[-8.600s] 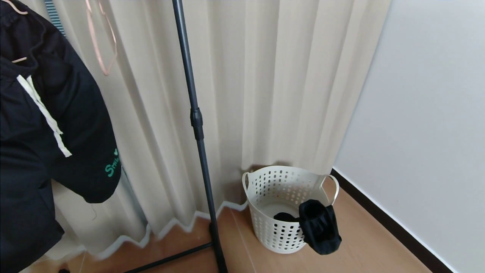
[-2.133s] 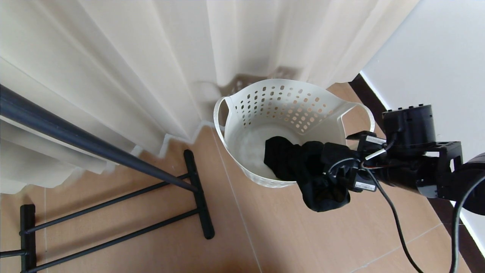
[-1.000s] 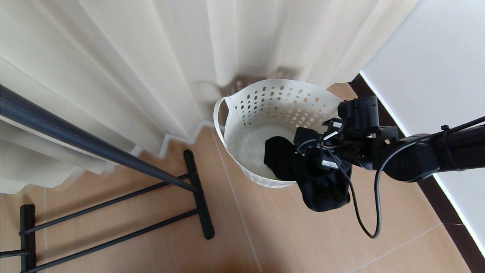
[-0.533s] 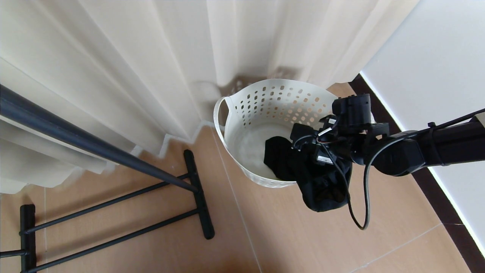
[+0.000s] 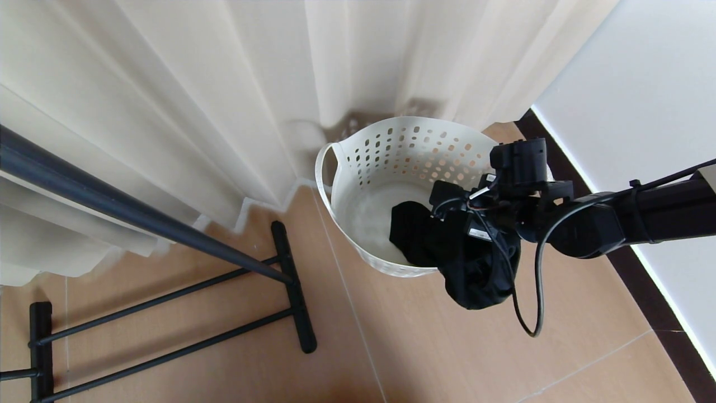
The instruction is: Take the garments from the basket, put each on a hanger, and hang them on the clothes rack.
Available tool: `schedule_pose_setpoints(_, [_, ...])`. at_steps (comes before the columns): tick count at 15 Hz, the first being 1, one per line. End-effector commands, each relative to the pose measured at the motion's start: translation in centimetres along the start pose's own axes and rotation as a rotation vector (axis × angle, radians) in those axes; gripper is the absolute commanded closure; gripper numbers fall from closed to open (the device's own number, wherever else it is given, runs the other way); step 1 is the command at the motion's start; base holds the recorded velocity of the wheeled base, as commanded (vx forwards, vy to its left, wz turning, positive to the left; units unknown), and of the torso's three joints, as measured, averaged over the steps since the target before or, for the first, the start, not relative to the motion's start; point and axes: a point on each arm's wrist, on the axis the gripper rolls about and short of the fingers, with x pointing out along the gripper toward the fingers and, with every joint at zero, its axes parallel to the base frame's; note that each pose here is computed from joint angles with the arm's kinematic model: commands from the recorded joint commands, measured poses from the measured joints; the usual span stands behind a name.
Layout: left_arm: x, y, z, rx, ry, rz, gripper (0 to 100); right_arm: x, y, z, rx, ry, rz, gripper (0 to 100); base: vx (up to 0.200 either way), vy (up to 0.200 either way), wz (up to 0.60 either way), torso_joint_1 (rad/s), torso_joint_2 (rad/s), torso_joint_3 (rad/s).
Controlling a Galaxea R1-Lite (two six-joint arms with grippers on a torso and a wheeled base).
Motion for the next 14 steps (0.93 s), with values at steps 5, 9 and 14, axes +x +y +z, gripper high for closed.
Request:
schedule_pose_setpoints(5, [0.0,0.0,0.0,-0.008,0.000,0.002,0,-11.3,-3.5,-2.4,0.160,-0.118,-0.093,100,0.000,0.000,0.00,0.000,0.00,0.000])
schedule_pose_setpoints(9, [0.0,0.0,0.0,0.015,0.001,-0.004,0,-19.1,-3.5,-4.5,0.260,-0.249,-0.139,100,0.000,0.000,0.00,0.000,0.00,0.000])
schedule_pose_setpoints(14, [0.0,0.0,0.0,0.011,0.000,-0.006,0,-28.3,-2.0,-8.3,0.443,-0.493,-0.122,100,0.000,0.000,0.00,0.000,0.00,0.000])
